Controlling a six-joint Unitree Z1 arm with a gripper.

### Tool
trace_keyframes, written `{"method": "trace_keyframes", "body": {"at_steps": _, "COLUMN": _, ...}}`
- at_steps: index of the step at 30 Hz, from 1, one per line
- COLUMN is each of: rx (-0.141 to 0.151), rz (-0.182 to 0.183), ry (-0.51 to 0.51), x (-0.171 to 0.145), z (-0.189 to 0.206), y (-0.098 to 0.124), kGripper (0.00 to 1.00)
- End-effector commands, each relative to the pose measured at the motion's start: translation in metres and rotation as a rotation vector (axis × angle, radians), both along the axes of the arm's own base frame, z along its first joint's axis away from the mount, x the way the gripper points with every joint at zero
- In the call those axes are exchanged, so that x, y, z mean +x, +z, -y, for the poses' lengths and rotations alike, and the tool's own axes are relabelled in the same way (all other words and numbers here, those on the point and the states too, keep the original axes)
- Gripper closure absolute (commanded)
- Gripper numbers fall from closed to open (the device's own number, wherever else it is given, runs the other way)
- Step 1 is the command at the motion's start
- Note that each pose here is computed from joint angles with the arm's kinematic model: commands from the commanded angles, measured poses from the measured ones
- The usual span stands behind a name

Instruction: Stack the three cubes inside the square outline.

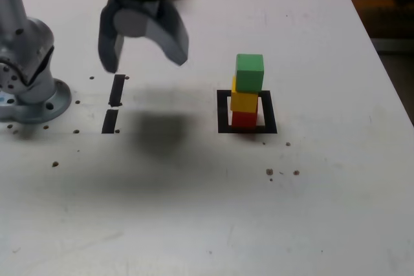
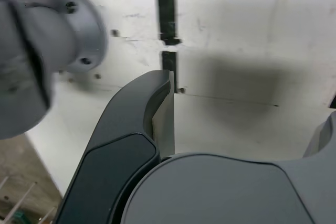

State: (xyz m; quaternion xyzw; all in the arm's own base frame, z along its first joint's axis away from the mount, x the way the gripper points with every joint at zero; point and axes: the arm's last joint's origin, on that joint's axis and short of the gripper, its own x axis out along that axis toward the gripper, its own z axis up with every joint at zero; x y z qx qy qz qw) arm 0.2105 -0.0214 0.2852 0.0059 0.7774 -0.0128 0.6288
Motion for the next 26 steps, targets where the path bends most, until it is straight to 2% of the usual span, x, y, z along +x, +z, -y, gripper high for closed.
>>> {"method": "trace_keyframes", "body": {"at_steps": 1, "rx": -0.017, "rz": 0.014, "ry": -0.008, "x": -0.002, "z": -0.002, "y": -0.011, "kGripper": 0.01}}
{"method": "trace_keyframes", "body": {"at_steps": 8, "rx": -0.033, "rz": 0.021, "ry": -0.042, "x": 0.003, "z": -0.003, "y": -0.046, "kGripper": 0.01}}
{"method": "trace_keyframes", "body": {"at_steps": 12, "rx": -0.032, "rz": 0.046, "ry": -0.052, "x": 0.003, "z": -0.004, "y": -0.063, "kGripper": 0.01}}
{"method": "trace_keyframes", "body": {"at_steps": 17, "rx": -0.025, "rz": 0.073, "ry": -0.057, "x": 0.0, "z": -0.006, "y": -0.074, "kGripper": 0.01}}
{"method": "trace_keyframes", "body": {"at_steps": 26, "rx": -0.007, "rz": 0.066, "ry": -0.053, "x": -0.001, "z": -0.009, "y": -0.082, "kGripper": 0.01}}
